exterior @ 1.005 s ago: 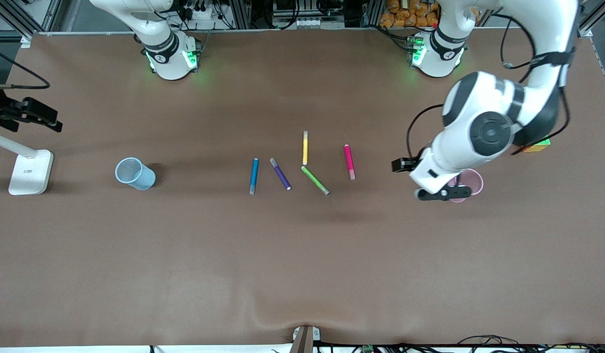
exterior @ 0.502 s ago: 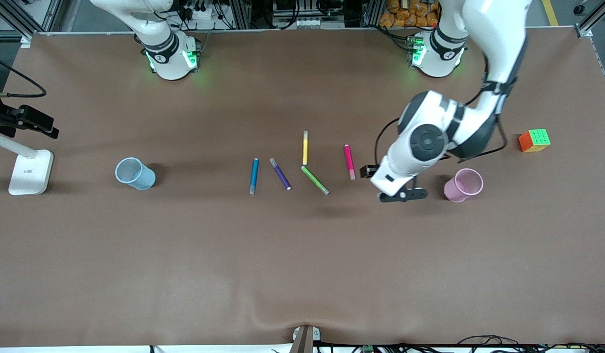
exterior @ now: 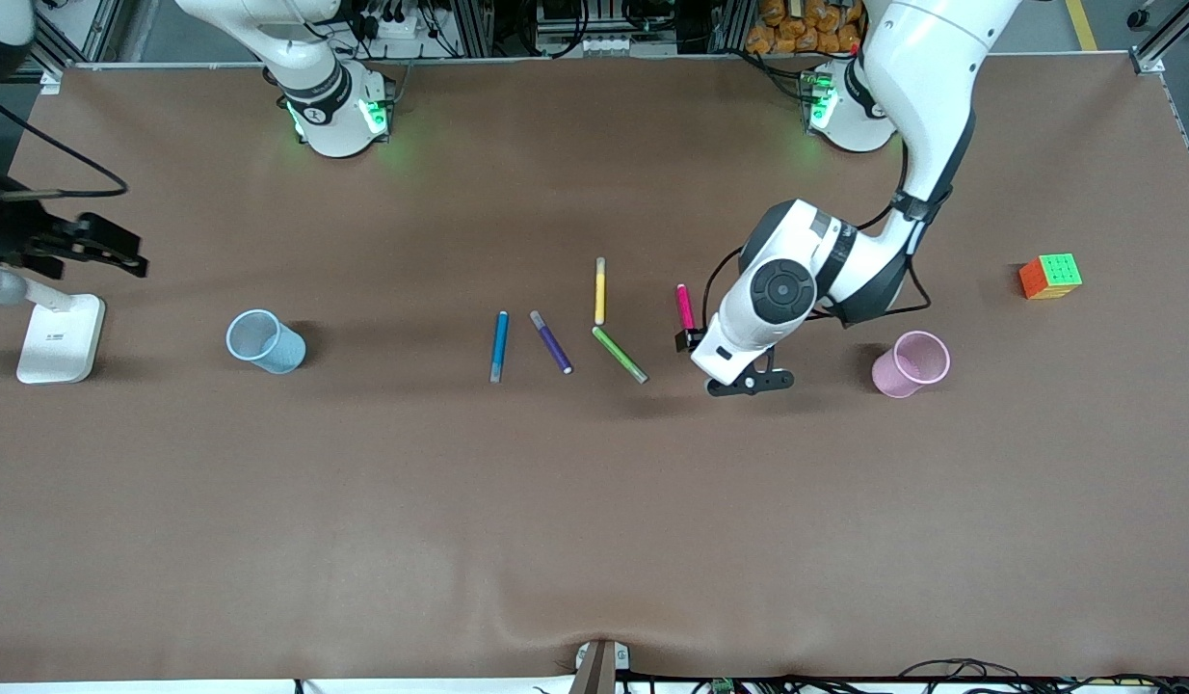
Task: Place pink and blue markers in matching cups
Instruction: 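Move the left gripper to the pink marker while the right gripper reaches the blue marker, then close the left gripper on the pink marker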
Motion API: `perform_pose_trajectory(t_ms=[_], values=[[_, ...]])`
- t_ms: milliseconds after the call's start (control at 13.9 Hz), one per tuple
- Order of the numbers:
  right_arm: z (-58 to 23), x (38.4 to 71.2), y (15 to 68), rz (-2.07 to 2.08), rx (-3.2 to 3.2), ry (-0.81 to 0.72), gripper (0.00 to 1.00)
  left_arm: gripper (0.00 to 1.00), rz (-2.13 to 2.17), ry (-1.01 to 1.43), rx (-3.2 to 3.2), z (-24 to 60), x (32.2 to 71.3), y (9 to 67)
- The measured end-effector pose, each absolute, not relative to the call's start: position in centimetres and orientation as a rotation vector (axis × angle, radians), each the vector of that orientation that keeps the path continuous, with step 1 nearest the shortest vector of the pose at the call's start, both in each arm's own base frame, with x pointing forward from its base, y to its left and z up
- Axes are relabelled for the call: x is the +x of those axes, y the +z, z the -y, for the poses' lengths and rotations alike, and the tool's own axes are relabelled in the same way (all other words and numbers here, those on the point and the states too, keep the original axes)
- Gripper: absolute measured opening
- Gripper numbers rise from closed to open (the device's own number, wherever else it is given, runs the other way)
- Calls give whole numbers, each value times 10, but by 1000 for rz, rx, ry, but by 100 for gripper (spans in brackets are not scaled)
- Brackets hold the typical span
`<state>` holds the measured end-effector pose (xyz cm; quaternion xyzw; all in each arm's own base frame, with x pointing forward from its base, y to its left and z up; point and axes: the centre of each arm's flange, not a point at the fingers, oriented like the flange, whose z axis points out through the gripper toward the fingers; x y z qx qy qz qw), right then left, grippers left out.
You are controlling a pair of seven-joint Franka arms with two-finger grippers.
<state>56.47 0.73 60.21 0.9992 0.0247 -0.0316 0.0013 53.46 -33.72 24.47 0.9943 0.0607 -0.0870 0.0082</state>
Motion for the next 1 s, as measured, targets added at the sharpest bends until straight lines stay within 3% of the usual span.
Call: perform_pose_trajectory(t_ms=[502,646,789,861,1005], values=[[-110,606,527,-340,3119,-81,100,97,-277,-263,3086,366,517,193],[-134,614,506,-394,3113,-70,100,82,-285,-276,3090,371,510,185],[-156,619,486,-445,3107,-70,100,76,-280,-284,3100,369,507,182],[-165,621,475,-461,3105,-74,100,65,-267,-280,3112,368,506,180],[-176,627,456,-469,3121,-78,100,62,-255,-277,3125,365,505,177]])
